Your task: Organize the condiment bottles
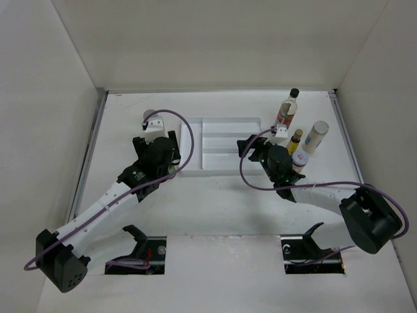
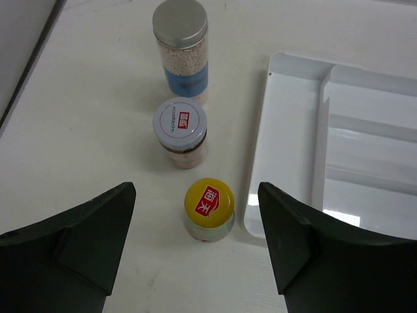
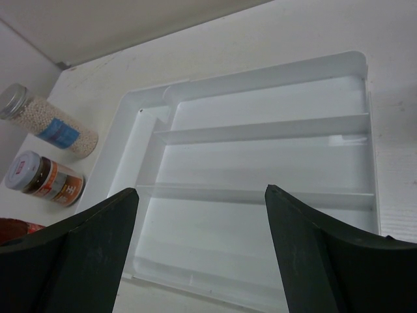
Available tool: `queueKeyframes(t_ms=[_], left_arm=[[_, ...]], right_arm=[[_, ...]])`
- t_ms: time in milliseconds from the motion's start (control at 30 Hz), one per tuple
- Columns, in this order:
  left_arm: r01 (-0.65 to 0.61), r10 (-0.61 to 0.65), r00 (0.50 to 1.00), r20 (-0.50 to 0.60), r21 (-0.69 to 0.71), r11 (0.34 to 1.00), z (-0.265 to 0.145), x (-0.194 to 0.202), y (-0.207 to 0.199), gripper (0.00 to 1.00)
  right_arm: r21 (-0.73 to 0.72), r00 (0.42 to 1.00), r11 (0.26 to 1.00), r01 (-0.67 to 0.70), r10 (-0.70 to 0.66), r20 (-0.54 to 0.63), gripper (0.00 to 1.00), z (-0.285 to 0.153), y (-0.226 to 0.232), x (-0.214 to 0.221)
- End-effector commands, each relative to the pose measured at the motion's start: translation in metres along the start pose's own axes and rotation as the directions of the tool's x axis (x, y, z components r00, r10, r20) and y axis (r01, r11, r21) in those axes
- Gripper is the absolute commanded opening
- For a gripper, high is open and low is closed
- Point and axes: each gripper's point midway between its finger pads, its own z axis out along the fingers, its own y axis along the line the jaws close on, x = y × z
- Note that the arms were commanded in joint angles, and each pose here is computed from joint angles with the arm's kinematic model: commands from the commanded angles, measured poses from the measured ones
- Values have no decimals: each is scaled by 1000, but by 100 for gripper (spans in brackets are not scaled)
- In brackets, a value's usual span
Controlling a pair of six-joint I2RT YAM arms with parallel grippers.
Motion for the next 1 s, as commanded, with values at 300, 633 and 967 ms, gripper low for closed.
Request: queueKeyframes(t_ms=[300,633,967], left_arm=[[16,-11,997,-76,60,998,17,32,-19,62],[46,-46,999,-18,-2,999,25,16,-7,29],[126,-128,981,148,22,992,-7,-60,0,15]], right_arm=[[-44,999,999,-10,12,51,86,6,15,-19],[-42,999,999,-8,10,45,86,9,16,-16],[-43,999,999,5,-3,48,85,9,16,-18]])
